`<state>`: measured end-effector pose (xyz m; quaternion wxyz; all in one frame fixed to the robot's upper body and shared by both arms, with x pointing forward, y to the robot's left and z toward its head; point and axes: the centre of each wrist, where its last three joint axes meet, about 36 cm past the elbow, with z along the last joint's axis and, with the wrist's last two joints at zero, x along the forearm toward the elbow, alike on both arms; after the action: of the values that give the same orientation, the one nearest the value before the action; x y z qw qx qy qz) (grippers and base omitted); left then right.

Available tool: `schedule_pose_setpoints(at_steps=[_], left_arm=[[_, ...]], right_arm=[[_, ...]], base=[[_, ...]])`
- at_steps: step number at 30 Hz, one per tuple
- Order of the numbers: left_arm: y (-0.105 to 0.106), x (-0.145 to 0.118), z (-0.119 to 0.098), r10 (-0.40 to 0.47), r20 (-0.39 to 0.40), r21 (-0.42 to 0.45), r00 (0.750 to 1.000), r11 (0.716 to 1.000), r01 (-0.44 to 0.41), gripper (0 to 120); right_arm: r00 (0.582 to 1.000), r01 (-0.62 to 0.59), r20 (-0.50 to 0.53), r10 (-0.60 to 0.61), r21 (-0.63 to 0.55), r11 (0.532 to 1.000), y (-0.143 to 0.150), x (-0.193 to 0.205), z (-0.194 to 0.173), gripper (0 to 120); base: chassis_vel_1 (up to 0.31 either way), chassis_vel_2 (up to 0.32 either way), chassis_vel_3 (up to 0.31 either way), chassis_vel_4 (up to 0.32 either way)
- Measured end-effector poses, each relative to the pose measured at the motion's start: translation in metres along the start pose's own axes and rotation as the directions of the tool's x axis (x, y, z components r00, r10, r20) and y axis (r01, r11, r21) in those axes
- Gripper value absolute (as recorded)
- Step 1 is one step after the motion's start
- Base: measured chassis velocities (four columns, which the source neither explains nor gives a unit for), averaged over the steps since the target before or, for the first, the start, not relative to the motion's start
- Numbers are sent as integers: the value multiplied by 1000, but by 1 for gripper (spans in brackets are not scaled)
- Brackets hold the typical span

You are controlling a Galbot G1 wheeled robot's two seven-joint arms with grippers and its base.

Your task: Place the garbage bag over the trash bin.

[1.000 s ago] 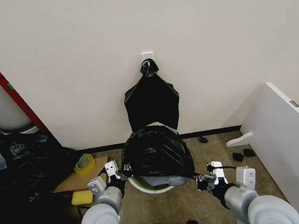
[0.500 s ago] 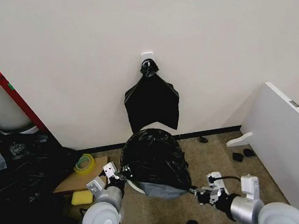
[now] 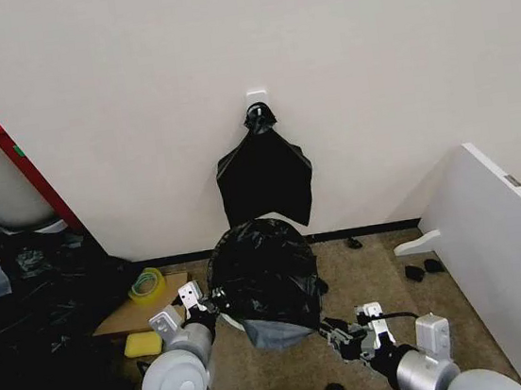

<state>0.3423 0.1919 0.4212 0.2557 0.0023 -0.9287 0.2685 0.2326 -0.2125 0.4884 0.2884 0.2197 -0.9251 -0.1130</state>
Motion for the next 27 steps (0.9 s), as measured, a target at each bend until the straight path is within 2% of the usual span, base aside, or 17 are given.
schedule_pose_setpoints(at_steps=[2, 3, 6, 7, 8, 9, 10, 11, 14, 15, 17, 18, 20, 22, 23, 27], left_arm=[[-1, -5, -2, -19, -24, 8, 1000, 1000, 20, 0], [-1, -5, -2, -19, -24, 8, 1000, 1000, 20, 0], [-3, -9, -5, -40, -65, 17, 997, 999, 41, 0], [-3, -9, -5, -40, -65, 17, 997, 999, 41, 0], [-4, -11, -6, -45, -76, 18, 996, 999, 46, 0], [-9, -20, -11, -53, -98, 15, 994, 998, 55, 0], [-11, -23, -13, -53, -100, 15, 994, 998, 55, 0], [-11, -23, -13, -53, -100, 15, 994, 998, 55, 0], [-16, -31, -20, -51, -101, 14, 994, 999, 52, 0], [-16, -31, -20, -51, -101, 14, 994, 999, 52, 0], [-19, -33, -21, -44, -107, 13, 993, 999, 46, 0], [-19, -33, -21, -44, -107, 13, 993, 999, 46, 0], [-20, -33, -21, -40, -119, 9, 992, 999, 41, 0], [-20, -33, -21, -40, -119, 8, 992, 999, 41, 0], [-19, -31, -21, -38, -125, 4, 991, 999, 39, 0], [-18, -29, -22, -39, -125, 3, 991, 999, 39, 0]], right_arm=[[997, -33, 67, 27, 93, 995, 3, 2, 3, 58], [997, -33, 67, 27, 93, 995, 3, 2, 3, 58], [986, -37, 169, -3, 232, 972, 7, 2, 15, 72], [986, -37, 169, -3, 232, 972, 7, 2, 15, 72], [976, -36, 217, -33, 309, 951, 8, 1, 23, 78], [952, -24, 274, -136, 510, 860, 9, -6, 46, 92], [944, -11, 279, -176, 560, 829, 8, -8, 54, 97], [944, -11, 279, -176, 560, 829, 8, -8, 54, 97], [911, 28, 279, -304, 693, 720, 4, -19, 78, 100], [911, 28, 279, -304, 693, 720, 4, -19, 78, 100], [900, 22, 271, -341, 753, 657, -1, -32, 89, 100], [900, 22, 271, -341, 753, 657, -1, -32, 89, 100], [890, -24, 281, -358, 815, 579, -11, -55, 95, 98], [890, -28, 282, -359, 819, 573, -12, -57, 95, 97], [887, -59, 289, -360, 844, 533, -18, -71, 94, 90], [886, -72, 287, -364, 861, 504, -22, -81, 93, 76]], base=[[0, 0, 0, 0], [0, 0, 0, 0], [0, 0, 0, 0], [0, 0, 0, 0], [0, 0, 0, 0], [0, 0, 0, 0], [0, 0, 0, 0], [0, 0, 0, 0], [0, 0, 0, 0], [0, 0, 0, 0], [0, 0, 0, 0], [0, 0, 0, 0], [0, 0, 0, 0], [0, 0, 0, 0], [0, 0, 0, 0], [0, 0, 0, 0]])
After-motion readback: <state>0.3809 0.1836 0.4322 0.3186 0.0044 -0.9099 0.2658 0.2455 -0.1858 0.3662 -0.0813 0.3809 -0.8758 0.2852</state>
